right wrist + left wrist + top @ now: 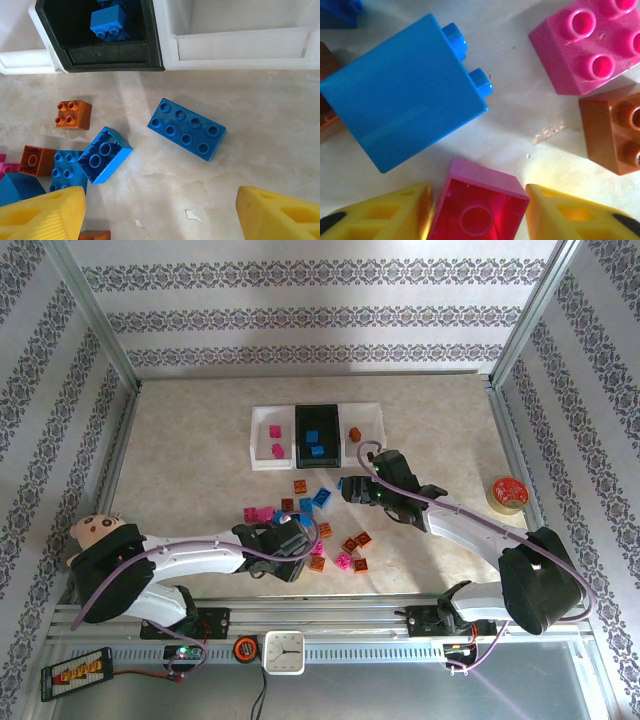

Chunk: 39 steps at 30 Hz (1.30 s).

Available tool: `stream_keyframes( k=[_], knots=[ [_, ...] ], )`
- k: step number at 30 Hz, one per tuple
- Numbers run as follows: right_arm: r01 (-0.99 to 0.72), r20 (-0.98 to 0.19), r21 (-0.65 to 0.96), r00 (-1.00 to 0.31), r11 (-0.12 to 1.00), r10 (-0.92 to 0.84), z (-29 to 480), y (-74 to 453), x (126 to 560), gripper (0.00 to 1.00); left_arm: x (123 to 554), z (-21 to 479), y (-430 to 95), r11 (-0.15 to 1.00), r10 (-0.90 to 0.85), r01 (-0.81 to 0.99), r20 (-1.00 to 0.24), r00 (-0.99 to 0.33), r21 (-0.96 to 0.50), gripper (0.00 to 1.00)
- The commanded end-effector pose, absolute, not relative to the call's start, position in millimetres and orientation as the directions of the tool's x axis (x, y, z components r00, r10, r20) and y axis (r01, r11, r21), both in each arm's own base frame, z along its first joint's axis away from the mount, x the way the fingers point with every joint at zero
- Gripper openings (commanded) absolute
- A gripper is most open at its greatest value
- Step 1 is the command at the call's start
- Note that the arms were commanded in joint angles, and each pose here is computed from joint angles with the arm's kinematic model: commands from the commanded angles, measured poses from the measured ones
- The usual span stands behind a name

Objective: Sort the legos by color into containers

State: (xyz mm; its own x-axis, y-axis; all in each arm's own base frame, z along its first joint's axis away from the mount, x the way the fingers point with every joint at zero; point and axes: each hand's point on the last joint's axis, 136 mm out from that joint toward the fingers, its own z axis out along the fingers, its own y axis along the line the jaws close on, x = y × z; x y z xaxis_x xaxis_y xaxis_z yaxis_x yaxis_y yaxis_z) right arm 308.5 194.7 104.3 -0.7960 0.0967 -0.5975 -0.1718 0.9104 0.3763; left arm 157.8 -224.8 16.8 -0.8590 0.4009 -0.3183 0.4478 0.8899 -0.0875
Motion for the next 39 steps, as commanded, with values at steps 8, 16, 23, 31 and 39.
stream_keyframes(
  k=[8, 16, 23, 31, 39],
  knots=[
    [-0.177, -0.618, 0.371, -0.78, 0.912, 0.1, 110.1, 193.7, 310.8, 0.79, 180.1, 55.8, -234.8, 0.889, 0.384, 0.454, -0.45, -0.806, -0.055, 0.29],
    [-0.173, -0.618, 0.374, -0.779, 0.911, 0.106, 111.0, 193.4, 311.9, 0.79, 282.3, 138.0, -205.1, 0.95, 0.123, 0.276, -0.632, -0.765, -0.149, 0.27],
    [-0.17, -0.613, 0.372, -0.784, 0.913, 0.104, 109.0, 192.2, 310.8, 0.79, 393.5, 159.1, -166.3, 0.98, -0.068, 0.077, -0.673, -0.736, -0.183, 0.24],
    [-0.164, -0.606, 0.368, -0.789, 0.915, 0.103, 105.7, 187.9, 306.8, 0.79, 473.7, 118.2, -157.6, 0.982, -0.129, -0.013, -0.608, -0.783, -0.19, 0.23],
    [-0.174, -0.591, 0.369, -0.802, 0.913, 0.086, 99.6, 187.4, 300.6, 0.8, 501.9, 135.4, -168.8, 0.968, -0.167, -0.008, -0.618, -0.768, -0.252, 0.6]
  ],
)
